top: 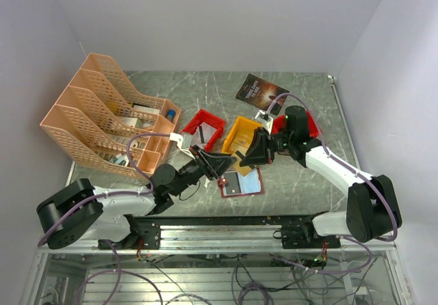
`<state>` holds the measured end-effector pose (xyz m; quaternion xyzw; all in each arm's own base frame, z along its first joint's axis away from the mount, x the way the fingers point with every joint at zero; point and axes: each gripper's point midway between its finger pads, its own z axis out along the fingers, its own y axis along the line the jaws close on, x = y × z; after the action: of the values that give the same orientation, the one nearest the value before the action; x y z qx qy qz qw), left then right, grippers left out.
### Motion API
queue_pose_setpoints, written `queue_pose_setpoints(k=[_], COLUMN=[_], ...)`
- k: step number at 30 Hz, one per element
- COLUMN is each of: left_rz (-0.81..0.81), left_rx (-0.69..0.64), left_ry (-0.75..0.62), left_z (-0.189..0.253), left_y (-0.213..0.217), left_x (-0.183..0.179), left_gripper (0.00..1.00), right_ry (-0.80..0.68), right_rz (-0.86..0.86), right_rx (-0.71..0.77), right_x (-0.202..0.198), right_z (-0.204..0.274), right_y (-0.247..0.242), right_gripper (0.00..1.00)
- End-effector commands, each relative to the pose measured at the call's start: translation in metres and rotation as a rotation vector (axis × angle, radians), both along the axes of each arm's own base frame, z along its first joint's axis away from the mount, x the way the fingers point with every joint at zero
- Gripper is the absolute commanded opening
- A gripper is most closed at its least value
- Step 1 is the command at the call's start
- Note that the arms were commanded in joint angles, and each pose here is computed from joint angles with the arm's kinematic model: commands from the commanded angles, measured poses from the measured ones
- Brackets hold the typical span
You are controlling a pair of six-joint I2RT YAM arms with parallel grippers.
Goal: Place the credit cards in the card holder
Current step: Pick up the credit card from the storage box.
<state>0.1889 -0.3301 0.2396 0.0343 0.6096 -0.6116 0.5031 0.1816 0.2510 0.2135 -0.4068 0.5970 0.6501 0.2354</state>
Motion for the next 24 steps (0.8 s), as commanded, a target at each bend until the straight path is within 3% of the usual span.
queue_pose_setpoints(k=[1, 24], left_rz=[-0.039, -0.067], left_rx=[-0.037, -0.087], left_ry=[-0.090, -0.086], left_z=[0.023, 0.012], left_y=[-0.006, -0.003], left_x=[-0.005, -0.010], left_gripper=[0.44, 0.27], right_ry=[0.008, 0.007], right_rz=[0.031, 0.049], right_rx=[0.011, 0.020], right_x=[-0.004, -0.006], right_z=[0.002, 0.003], right_y=[0.001, 0.000], right_gripper=[0.00, 0.00])
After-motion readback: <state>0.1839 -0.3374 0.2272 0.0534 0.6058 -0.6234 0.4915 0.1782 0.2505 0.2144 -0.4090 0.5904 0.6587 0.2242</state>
